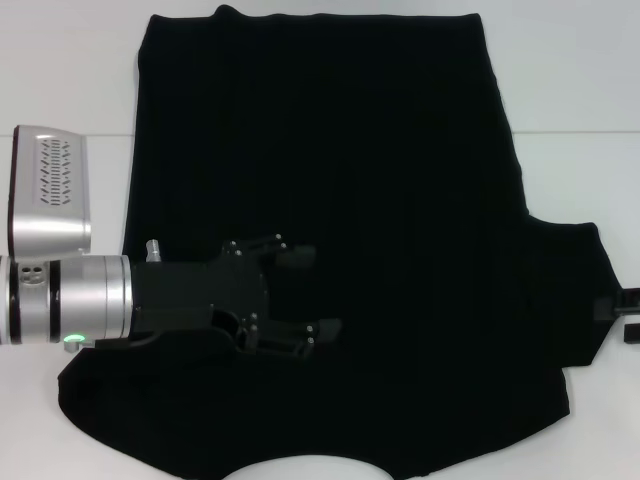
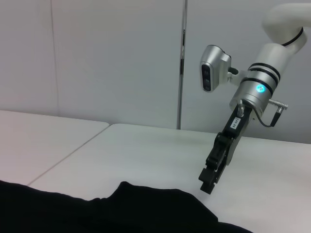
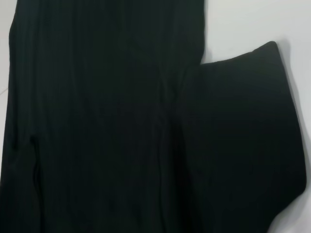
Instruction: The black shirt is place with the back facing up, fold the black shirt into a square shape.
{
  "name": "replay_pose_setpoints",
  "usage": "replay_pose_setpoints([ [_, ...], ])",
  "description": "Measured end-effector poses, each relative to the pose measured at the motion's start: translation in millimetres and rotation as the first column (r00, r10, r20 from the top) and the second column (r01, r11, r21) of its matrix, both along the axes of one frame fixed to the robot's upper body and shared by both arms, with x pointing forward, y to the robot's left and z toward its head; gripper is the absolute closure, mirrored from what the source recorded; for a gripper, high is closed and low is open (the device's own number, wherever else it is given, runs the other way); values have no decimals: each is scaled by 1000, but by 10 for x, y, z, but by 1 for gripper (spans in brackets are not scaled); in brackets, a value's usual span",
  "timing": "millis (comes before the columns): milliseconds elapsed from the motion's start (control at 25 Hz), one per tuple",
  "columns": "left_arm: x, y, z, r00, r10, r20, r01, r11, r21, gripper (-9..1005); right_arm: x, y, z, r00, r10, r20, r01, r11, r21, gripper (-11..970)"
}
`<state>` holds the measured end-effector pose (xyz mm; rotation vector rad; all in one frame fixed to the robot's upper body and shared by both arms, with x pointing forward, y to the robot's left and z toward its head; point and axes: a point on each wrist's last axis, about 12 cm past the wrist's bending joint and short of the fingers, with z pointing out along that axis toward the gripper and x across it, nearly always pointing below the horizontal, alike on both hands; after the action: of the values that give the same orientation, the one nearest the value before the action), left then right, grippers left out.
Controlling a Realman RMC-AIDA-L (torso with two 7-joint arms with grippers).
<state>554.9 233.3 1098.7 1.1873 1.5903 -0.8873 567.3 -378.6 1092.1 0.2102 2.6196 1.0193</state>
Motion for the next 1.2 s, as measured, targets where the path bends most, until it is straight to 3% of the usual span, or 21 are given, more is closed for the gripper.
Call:
replay_pose_setpoints([
  [520, 3, 21, -20, 1000, 21, -4, -21, 1000, 2, 50, 89, 116, -68, 1000, -11, -5, 11, 999, -39, 174],
  [920, 1, 45, -38, 999, 36, -7, -36, 999, 5, 51, 177, 189, -89, 999, -35, 15, 36, 998, -60, 363],
  [1200, 0, 58, -41, 999, 44, -8, -44, 999, 2, 50, 191, 245, -102, 1000, -13, 9, 14, 997, -81, 630],
])
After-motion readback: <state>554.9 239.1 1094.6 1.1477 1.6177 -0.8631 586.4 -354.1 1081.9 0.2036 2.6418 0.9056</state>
